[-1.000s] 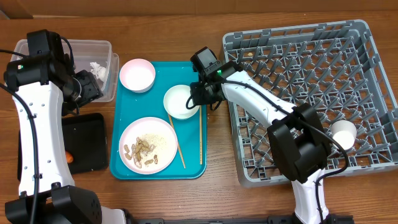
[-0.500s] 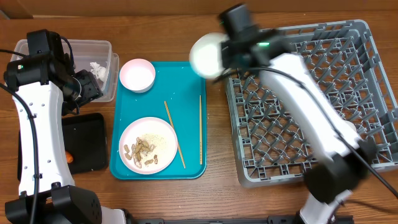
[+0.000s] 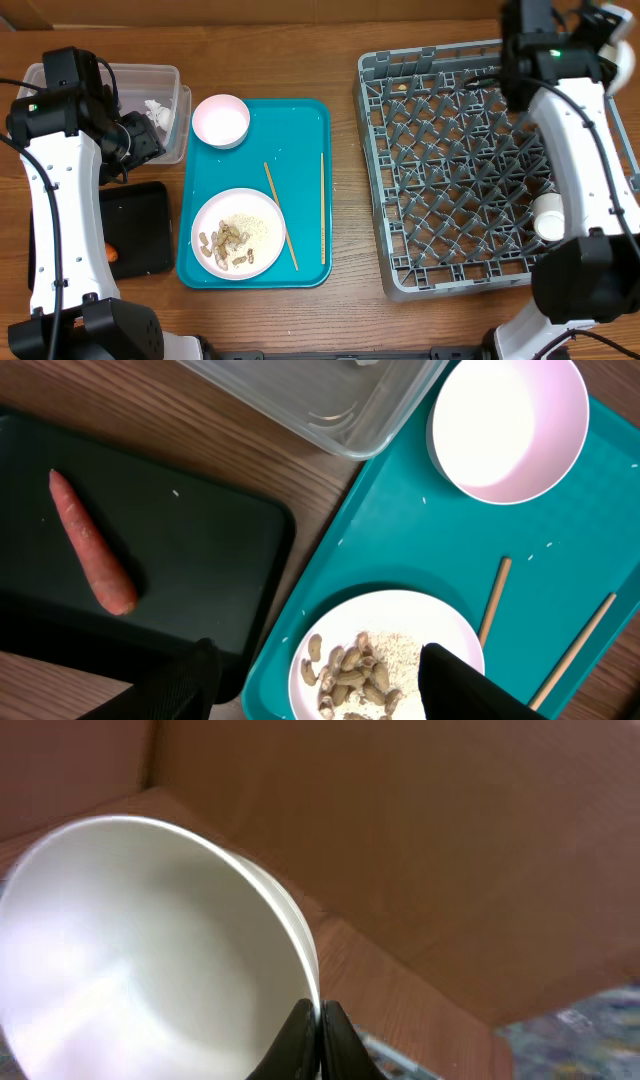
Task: Sort waste into correct bins and load items into the dishwasher
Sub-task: 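Carry the white bowl into the dish rack and release it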
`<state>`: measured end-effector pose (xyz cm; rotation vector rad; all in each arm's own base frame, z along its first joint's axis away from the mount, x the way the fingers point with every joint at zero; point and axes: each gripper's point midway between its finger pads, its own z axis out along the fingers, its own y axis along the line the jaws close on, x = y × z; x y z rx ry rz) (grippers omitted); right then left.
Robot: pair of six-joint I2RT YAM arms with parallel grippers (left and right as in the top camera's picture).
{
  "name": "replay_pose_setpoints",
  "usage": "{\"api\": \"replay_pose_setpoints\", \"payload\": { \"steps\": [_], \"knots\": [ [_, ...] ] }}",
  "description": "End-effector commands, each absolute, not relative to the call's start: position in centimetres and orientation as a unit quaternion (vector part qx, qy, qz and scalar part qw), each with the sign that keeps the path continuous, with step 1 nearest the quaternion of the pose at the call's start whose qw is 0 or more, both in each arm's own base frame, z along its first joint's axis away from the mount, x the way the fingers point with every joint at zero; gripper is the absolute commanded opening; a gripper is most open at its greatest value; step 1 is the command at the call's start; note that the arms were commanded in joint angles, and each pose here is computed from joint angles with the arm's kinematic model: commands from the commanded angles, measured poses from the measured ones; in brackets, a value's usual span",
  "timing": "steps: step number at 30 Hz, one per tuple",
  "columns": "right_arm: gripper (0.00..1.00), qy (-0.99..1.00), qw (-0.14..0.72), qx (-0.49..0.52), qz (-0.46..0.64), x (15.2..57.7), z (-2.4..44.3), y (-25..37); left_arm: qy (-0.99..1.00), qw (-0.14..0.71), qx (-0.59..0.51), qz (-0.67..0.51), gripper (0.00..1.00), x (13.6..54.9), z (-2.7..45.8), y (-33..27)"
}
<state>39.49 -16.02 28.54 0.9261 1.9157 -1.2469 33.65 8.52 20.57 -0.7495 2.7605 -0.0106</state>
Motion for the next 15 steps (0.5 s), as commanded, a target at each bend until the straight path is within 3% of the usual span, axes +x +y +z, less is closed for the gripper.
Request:
{"api": "replay_pose_setpoints", "payload": {
  "steps": [1, 9, 15],
  "knots": [
    [0.04, 0.710, 0.299, 0.363, -0.525, 38.5, 25.7, -18.5, 0.954, 0.148, -0.260, -0.003, 0.66, 33.8, 21.1, 8.6],
    [0.04, 0.768, 0.256, 0.315, -0.495, 41.6, 18.1, -16.6, 0.955, 0.145, -0.260, -0.004, 0.66, 33.7, 21.0, 8.5],
    [0.04, 0.805, 0.251, 0.250, -0.476, 43.8, 14.2, -10.9, 0.955, 0.143, -0.260, -0.005, 0.66, 33.6, 21.0, 8.4]
  ]
}}
